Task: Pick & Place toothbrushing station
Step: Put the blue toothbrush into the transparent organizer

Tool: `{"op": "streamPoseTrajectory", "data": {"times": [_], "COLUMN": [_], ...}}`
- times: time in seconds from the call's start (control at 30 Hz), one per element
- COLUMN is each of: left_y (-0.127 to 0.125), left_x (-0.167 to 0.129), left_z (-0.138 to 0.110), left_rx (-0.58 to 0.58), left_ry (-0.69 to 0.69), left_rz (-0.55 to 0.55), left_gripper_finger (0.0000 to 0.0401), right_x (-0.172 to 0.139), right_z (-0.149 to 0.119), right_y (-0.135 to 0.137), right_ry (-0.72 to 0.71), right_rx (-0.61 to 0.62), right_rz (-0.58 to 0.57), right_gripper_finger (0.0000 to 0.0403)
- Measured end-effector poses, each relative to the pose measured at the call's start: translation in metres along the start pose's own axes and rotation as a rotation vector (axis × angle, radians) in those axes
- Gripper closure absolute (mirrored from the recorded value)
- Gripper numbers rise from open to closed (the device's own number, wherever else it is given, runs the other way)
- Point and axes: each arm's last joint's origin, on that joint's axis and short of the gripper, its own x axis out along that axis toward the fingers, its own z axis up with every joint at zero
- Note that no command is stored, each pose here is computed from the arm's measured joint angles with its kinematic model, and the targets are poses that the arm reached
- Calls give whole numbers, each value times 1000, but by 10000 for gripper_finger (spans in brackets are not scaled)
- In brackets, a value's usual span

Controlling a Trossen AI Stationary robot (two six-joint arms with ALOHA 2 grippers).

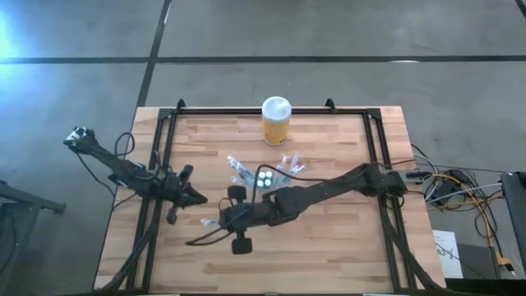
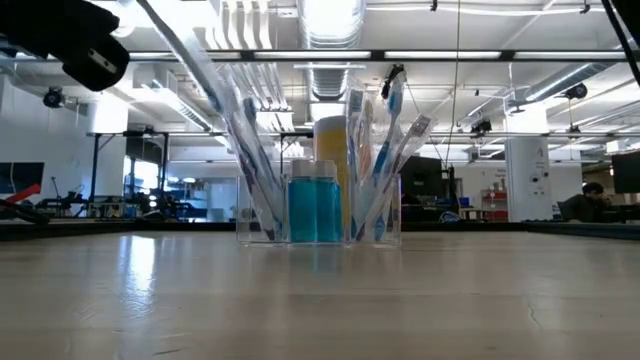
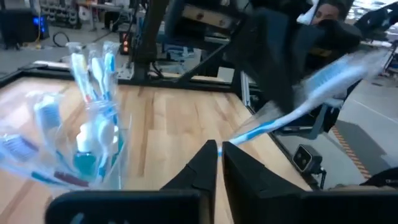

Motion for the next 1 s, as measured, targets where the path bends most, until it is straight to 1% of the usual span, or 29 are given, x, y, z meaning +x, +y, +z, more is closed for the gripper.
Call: {"op": "streamPoseTrajectory", "data": {"times": [0.1, 0.2, 0.3, 0.37, 0.5, 0.57, 0.67, 0.77, 0.9, 1.0], "left_y": [-1, -2, -3, -4, -9, -10, -12, -11, -12, -10], "left_x": [3, 5, 8, 9, 13, 14, 15, 17, 17, 18], "left_z": [-1, -3, -7, -10, -10, -10, -5, -6, -2, -2], "left_rx": [-8, -13, -8, -2, 29, 53, 71, 68, 61, 55], "left_ry": [-71, -136, -145, -131, -138, -148, -172, -163, -175, -178], "left_rz": [-11, -44, -69, -71, -137, -166, -169, -136, -121, -51], "left_gripper_finger": [349, 316, 276, 251, 215, 206, 202, 201, 201, 201], "right_x": [-6, -8, 0, 5, 5, 6, 8, 4, 1, 0], "right_z": [9, 11, 4, 3, 3, 0, -6, -12, -30, -44], "right_y": [1, -1, -7, -9, -11, -17, -23, -27, -33, -37], "right_ry": [-82, -91, -69, -93, -156, -183, -206, -248, -296, -397], "right_rx": [-26, -35, -49, -58, -74, -68, -91, -92, -84, -69], "right_rz": [12, 17, 2, -1, 49, 43, 38, 40, 34, 18], "right_gripper_finger": [395, 395, 395, 395, 395, 395, 395, 395, 395, 395]}}
